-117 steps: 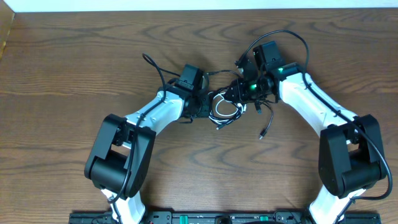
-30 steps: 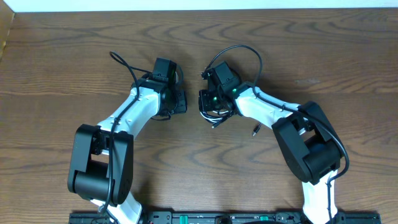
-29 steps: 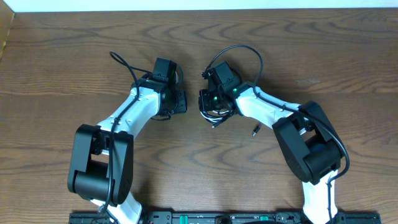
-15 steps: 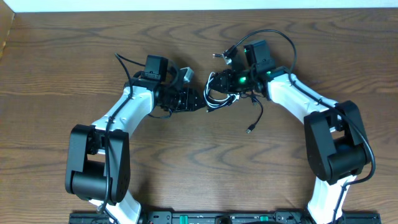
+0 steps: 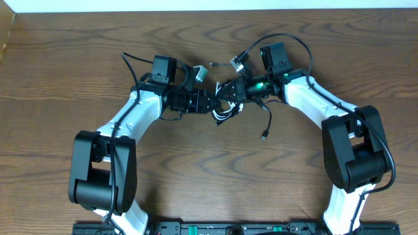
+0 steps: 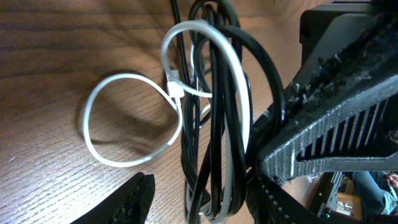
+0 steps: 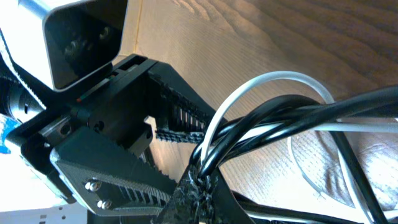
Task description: Untangle cables
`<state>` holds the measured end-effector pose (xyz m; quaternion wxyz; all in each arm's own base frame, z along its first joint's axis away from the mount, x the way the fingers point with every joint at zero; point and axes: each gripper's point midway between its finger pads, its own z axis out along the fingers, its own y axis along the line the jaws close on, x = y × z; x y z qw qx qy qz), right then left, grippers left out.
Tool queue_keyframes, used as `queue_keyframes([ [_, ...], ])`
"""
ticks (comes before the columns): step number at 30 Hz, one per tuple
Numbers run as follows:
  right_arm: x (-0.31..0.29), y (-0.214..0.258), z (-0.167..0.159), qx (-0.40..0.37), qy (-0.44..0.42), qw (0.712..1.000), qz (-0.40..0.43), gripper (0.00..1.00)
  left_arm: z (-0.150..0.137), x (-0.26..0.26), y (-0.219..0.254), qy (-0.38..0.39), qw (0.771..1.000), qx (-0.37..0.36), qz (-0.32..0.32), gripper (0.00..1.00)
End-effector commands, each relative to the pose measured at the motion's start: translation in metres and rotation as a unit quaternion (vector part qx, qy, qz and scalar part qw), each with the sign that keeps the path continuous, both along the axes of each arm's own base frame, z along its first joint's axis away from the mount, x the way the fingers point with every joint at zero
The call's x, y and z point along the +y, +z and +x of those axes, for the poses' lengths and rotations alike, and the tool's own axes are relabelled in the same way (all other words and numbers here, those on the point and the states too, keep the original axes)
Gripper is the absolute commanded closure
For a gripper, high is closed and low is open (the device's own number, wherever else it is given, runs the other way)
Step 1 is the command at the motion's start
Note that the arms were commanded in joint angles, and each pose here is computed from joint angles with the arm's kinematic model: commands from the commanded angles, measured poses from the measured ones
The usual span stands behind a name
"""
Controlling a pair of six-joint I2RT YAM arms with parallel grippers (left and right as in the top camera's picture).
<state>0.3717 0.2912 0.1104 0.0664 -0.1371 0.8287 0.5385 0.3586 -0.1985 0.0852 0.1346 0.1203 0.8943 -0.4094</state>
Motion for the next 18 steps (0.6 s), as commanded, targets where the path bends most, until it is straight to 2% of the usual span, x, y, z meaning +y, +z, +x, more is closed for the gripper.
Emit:
queue_keyframes([
  [1, -0.003, 0.014, -0.008, -0.015, 0.026, 0.999, 0.028, 0.99, 0.002, 0.004, 0.000, 0.003, 1.000, -0.012, 0.011, 0.50],
  [3, -0.007, 0.012, -0.009, -0.012, 0.026, 0.999, 0.025, 0.99, 0.002, 0.004, -0.001, 0.003, 1.000, -0.013, 0.013, 0.50],
  [7, -0.015, 0.009, -0.009, -0.004, 0.022, 1.000, 0.020, 0.99, 0.003, 0.006, -0.002, 0.003, 1.000, -0.016, 0.020, 0.69],
  [18, -0.018, 0.006, -0.009, -0.005, 0.020, 1.000, 0.012, 0.99, 0.004, 0.006, -0.002, 0.004, 1.000, -0.020, 0.019, 0.68],
])
